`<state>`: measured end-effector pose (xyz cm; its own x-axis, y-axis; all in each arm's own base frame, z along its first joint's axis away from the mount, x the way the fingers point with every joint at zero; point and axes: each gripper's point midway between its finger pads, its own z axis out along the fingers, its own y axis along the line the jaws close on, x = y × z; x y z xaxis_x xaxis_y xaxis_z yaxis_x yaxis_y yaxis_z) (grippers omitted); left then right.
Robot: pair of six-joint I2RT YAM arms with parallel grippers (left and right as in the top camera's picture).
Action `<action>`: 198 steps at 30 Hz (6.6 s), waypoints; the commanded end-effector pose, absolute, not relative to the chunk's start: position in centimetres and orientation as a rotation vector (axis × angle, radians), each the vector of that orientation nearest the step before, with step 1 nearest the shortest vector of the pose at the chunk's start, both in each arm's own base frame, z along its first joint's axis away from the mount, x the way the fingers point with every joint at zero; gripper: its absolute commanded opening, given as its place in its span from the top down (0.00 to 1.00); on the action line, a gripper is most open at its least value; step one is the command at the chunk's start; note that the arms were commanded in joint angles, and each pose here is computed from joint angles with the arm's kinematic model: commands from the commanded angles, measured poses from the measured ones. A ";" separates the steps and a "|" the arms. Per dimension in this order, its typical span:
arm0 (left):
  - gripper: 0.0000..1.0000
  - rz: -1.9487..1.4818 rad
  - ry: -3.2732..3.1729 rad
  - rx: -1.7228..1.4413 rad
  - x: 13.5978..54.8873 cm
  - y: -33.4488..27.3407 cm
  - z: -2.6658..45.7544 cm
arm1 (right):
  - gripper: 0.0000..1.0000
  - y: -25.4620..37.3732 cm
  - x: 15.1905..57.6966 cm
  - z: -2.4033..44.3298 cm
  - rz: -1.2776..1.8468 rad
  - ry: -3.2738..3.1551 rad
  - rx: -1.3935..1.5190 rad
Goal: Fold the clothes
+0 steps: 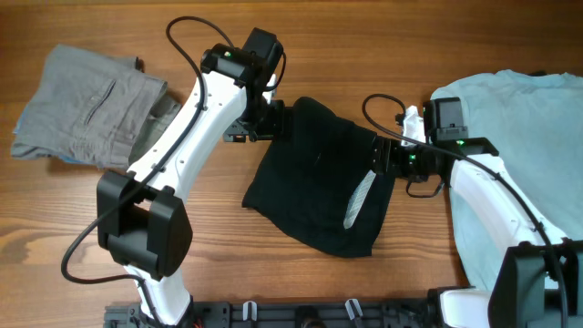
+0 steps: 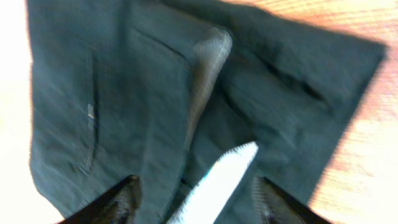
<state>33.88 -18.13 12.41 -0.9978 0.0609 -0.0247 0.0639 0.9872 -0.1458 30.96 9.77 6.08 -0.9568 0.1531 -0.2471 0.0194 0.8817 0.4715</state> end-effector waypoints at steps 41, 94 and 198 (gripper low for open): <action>0.00 -0.236 3.064 0.170 34.4 -18.3 13.3 | 0.25 4.0 27.0 5.5 0.202 2.915 0.829; 0.40 -0.698 3.022 0.007 36.2 -19.7 14.3 | 0.91 7.1 31.1 2.9 0.326 2.924 0.346; 0.84 -0.821 2.894 -0.400 32.4 -19.6 0.0 | 0.92 9.1 28.2 1.8 0.504 3.104 0.287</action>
<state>30.99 -22.67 0.68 -0.9430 -0.3259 0.0675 -0.2997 0.7434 -0.5979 27.94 9.20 0.52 -0.9725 0.2156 0.0880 0.2321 0.9274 0.2934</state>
